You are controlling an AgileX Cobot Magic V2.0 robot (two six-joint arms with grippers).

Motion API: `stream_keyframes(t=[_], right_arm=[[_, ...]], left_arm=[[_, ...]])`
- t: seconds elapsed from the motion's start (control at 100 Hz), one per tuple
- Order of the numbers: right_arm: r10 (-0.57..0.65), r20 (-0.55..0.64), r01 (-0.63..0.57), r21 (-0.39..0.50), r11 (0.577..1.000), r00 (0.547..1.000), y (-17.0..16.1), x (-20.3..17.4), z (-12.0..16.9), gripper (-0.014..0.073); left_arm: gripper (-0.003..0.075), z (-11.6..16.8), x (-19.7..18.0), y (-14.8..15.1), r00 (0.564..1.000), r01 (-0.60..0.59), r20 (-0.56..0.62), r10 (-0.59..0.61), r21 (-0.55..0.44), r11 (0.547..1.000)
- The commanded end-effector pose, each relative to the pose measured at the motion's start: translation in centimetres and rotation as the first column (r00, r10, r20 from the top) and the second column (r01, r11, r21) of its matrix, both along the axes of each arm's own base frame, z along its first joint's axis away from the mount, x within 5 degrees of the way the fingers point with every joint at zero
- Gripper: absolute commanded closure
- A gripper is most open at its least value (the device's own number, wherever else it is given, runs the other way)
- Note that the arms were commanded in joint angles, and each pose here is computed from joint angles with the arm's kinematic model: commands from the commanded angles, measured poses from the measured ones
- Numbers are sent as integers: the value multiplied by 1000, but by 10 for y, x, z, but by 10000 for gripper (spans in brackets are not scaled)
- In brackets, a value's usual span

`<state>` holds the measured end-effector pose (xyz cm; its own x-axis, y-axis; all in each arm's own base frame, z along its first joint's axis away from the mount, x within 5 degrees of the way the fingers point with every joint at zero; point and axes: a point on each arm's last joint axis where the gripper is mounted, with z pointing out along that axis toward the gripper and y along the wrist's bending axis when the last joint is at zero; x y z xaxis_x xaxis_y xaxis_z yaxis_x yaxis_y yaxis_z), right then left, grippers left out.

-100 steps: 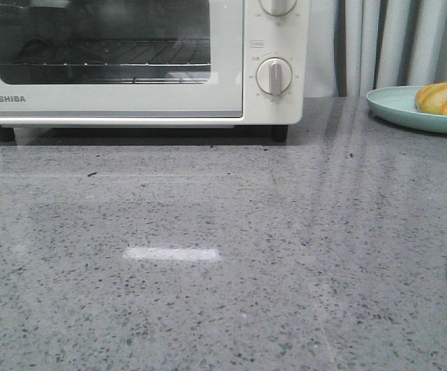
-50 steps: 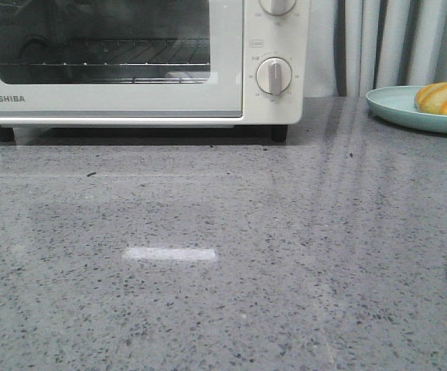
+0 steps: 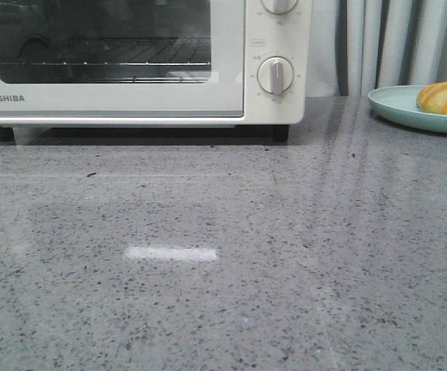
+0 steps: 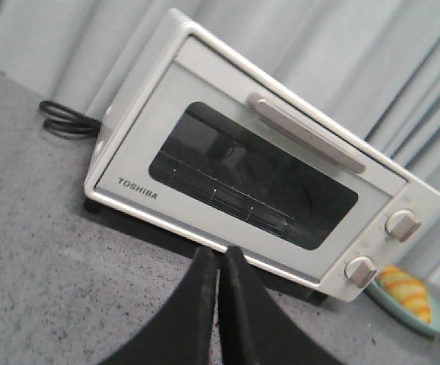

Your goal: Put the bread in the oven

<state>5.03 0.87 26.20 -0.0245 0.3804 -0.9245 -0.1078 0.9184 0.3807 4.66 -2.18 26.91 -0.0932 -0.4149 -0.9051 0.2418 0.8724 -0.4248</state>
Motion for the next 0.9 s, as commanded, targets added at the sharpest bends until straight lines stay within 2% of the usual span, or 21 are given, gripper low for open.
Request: stream_keyframes(t=[0.0, 0.07, 0.15, 0.29, 0.38, 0.49, 0.69, 0.89], right_arm=[[-9, -4, 9, -153, 988, 1000, 0, 5, 33, 664], [-9, -19, 4, -217, 976, 1000, 0, 15, 51, 664], [-4, -2, 4, -229, 973, 1000, 0, 25, 70, 664], [4, 26, 2, -231, 973, 1000, 2, 37, 89, 664], [11, 22, -6, -231, 973, 1000, 2, 39, 90, 664], [21, 16, -17, -232, 973, 1000, 3, 39, 89, 664], [26, 14, -22, -232, 972, 1000, 4, 39, 89, 664], [27, 9, -24, -233, 972, 1000, 4, 39, 89, 664]], left_arm=[[742, 39, 9, -1, 1000, 3, 30, -7, 138, 990], [741, 61, 23, -3, 1000, 23, 15, -27, 229, 973], [741, 81, 43, -6, 999, 50, -10, -49, 310, 950], [741, 107, 76, -15, 995, 99, -4, -104, 339, 935], [741, 119, 96, -26, 987, 141, 9, -158, 396, 907], [741, 132, 123, -44, 978, 186, 11, -209, 412, 892], [741, 138, 174, -72, 971, 229, -29, -239, 414, 881], [741, 121, 216, -87, 965, 264, -116, -237, 419, 869]])
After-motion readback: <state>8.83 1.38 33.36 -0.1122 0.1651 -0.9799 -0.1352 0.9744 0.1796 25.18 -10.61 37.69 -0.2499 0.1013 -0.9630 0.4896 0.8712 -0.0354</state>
